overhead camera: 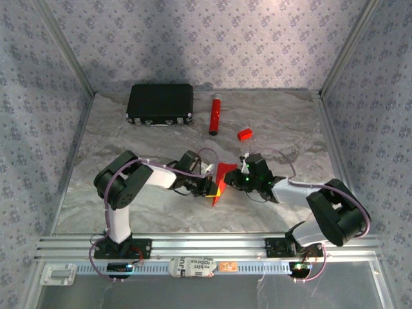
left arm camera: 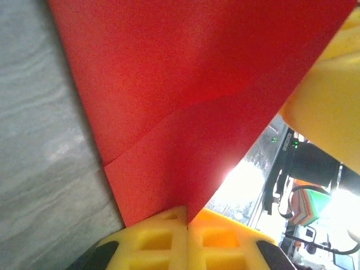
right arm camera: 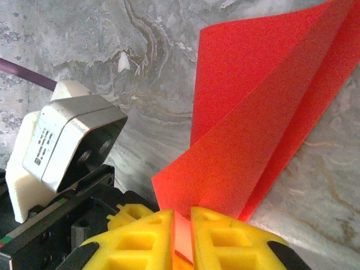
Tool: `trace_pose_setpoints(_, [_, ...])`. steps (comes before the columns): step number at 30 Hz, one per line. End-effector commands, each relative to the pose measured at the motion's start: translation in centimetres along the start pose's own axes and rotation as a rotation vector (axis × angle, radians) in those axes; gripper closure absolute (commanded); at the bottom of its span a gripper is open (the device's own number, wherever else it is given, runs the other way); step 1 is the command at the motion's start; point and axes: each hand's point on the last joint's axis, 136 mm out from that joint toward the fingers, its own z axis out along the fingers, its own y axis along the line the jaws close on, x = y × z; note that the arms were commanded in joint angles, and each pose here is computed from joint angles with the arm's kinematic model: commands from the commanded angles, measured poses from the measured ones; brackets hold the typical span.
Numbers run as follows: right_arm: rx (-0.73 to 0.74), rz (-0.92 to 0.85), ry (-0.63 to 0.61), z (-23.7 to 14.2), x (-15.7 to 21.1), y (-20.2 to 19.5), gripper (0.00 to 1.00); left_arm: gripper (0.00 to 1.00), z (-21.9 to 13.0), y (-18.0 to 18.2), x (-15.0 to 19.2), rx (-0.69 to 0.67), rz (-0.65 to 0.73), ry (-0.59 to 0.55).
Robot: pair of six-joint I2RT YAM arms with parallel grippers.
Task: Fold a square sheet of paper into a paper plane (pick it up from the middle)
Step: Fold the wing for the fifth time at the center of the table.
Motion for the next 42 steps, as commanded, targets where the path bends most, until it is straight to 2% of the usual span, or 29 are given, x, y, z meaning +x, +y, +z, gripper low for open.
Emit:
trace_pose_setpoints(1, [-0.066, -0.002, -0.012, 0.4, -1.3, 1.7, 0.85, 1.00, 0.1, 0.6, 0.3, 0.028, -0.048, 0.005])
trace_pose_setpoints(29, [-0.098, 0.031, 0.055, 2.7, -1.9, 1.2, 0.86, 1.00, -1.4, 3.5, -0.2, 0.000, -0.219, -0.109])
trace_pose_setpoints(42, [-0.101, 0.042, 0.086, 3.7, -1.6, 0.6, 0.86, 1.00, -1.4, 4.7, 0.4, -0.032, -0.279, -0.121])
